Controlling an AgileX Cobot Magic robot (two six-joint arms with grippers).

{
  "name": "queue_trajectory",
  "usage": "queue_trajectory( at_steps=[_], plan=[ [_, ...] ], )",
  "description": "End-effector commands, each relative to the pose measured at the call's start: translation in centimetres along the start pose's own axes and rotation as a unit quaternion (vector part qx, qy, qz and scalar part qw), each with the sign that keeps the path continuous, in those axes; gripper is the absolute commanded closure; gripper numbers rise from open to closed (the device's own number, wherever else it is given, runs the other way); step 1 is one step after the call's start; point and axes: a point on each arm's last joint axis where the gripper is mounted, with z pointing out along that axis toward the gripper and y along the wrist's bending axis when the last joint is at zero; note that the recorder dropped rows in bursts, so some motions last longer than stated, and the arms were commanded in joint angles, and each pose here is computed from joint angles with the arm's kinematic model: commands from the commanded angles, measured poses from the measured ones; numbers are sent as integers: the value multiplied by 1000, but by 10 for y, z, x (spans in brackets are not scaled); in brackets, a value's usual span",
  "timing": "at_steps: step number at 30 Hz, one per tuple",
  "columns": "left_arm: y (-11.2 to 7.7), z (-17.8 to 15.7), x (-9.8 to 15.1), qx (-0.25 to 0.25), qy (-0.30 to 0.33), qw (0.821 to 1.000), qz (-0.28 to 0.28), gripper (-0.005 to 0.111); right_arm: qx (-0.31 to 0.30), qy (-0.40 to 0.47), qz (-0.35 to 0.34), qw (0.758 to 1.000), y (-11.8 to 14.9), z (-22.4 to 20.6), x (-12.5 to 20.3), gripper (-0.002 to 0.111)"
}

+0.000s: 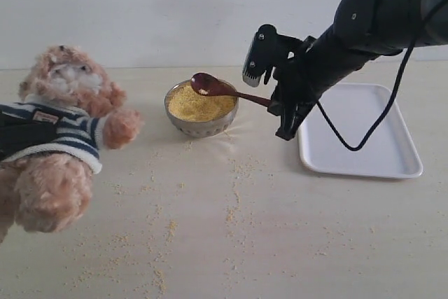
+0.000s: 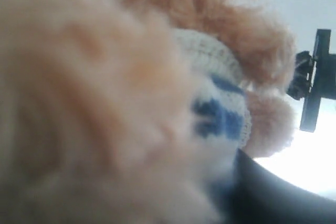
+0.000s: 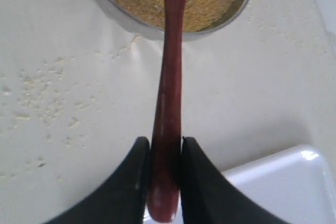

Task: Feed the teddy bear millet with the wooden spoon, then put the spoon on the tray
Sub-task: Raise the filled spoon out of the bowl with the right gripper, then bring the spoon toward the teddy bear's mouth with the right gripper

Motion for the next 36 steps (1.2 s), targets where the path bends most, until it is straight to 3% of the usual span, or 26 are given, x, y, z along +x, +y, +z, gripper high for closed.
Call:
queue_trajectory(
  at_steps=[1,7,11,17,22,36],
  plan=[
    [-15,10,8,36,25,999,31,102,-57,34,40,997,3,-12,0,108],
    [-10,16,11,24,35,999,23,102,-75,46,114,990,-13,-33,-20,108],
    [-1,24,16,29,54,998,-24,102,-83,49,175,980,-21,-48,-32,108],
    [10,39,28,78,86,989,-94,102,-99,55,190,975,-24,-66,-42,108],
    [16,46,34,104,101,981,-128,102,-92,38,157,983,-10,-72,-63,108],
    [15,48,35,137,101,974,-146,102,-35,48,-29,998,74,-67,-138,108]
  ],
)
